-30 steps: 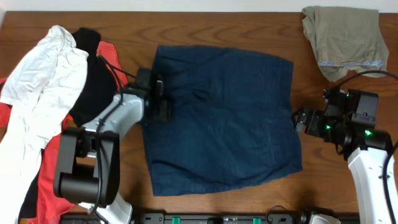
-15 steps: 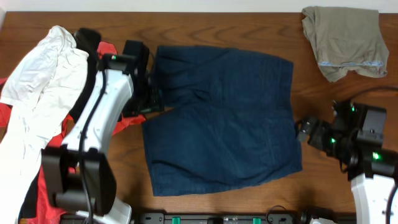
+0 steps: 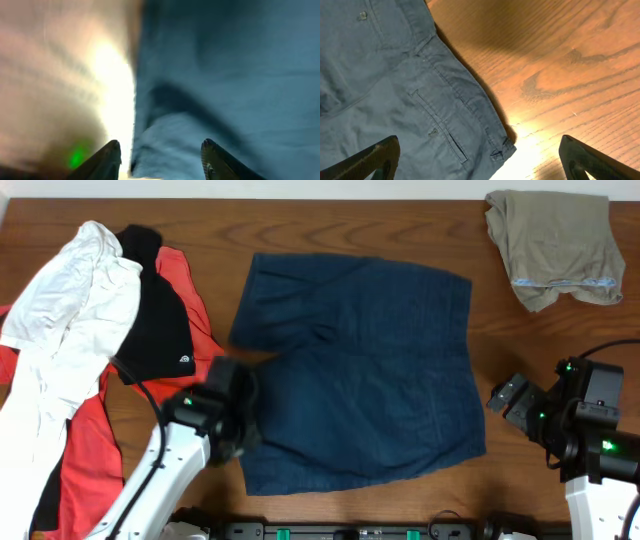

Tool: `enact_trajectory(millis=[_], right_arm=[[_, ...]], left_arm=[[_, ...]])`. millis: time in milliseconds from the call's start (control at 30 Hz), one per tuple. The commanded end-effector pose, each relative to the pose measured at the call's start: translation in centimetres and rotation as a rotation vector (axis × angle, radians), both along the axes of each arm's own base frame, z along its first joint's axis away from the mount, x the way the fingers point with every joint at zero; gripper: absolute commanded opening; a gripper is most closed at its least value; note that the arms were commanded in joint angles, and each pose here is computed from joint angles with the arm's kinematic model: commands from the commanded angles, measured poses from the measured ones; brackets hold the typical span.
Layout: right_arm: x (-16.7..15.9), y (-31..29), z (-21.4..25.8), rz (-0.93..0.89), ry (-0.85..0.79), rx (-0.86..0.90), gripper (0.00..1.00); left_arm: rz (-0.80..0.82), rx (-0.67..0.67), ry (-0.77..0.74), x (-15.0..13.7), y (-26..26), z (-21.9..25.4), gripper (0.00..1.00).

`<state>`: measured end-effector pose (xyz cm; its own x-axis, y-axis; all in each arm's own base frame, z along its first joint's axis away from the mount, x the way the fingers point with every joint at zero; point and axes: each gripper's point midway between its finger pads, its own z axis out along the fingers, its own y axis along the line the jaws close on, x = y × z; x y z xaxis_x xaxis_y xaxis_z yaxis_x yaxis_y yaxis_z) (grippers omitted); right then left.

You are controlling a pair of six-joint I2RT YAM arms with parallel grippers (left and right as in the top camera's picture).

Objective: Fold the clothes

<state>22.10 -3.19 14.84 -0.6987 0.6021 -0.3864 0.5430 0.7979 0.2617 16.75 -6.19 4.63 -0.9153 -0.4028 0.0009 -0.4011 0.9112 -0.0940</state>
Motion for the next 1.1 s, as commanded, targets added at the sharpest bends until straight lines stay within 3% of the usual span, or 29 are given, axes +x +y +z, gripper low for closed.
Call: enact_trajectory(millis=[0,167,467,600,700,833,900,967,1000,1067], right_arm=[[0.2,-0.4,0.1,-0.026,0.004,-0.008,0.99],[0.5,-0.4,-0.1,-0.024,0.011,-0.008,0.99],[0.8,-0.6,-0.7,-0.024,0.032,-0.013,0.99],[0.9,-0.6,-1.0,-0.024,0.047,-0.011,0.99],[0.9,-0.6,-1.3,-0.023,0.059,-0.008,0.99],[0.9,-0.6,-1.4,-0.023,0.062,-0.008,0.99],[0.8,-0.6,-1.5,-0.023,0.064,-0.007,0.99],[0.7,-0.6,-1.6,-0.023,0.071,-0.006,0.99],[0.6,-0.6,-1.6,-0.023,0.074,-0.006,0.99],[0.4,-0.5,-1.7,-0.023,0.084,-0.003,0.98]], left_arm=[[0.056,0.003,0.059,-1.8,0.3,-1.6,0.52],[0.008,-0.025,0.101,-3.0,-0.1,-3.0,0.42],[-0.090,-0.127,0.213,-6.3,-2.2,-4.6,0.41],[-0.133,-0.135,0.225,-7.2,-3.0,-5.8,0.44],[-0.125,-0.130,0.229,-7.2,-3.3,-6.2,0.54],[-0.120,-0.123,0.245,-7.2,-3.4,-6.8,0.54],[-0.112,-0.118,0.258,-7.3,-3.4,-6.9,0.45],[-0.110,-0.120,0.262,-7.3,-3.4,-6.9,0.15],[-0.111,-0.121,0.258,-7.2,-3.5,-6.8,0.06],[-0.134,-0.128,0.242,-6.5,-3.8,-6.3,0.06]])
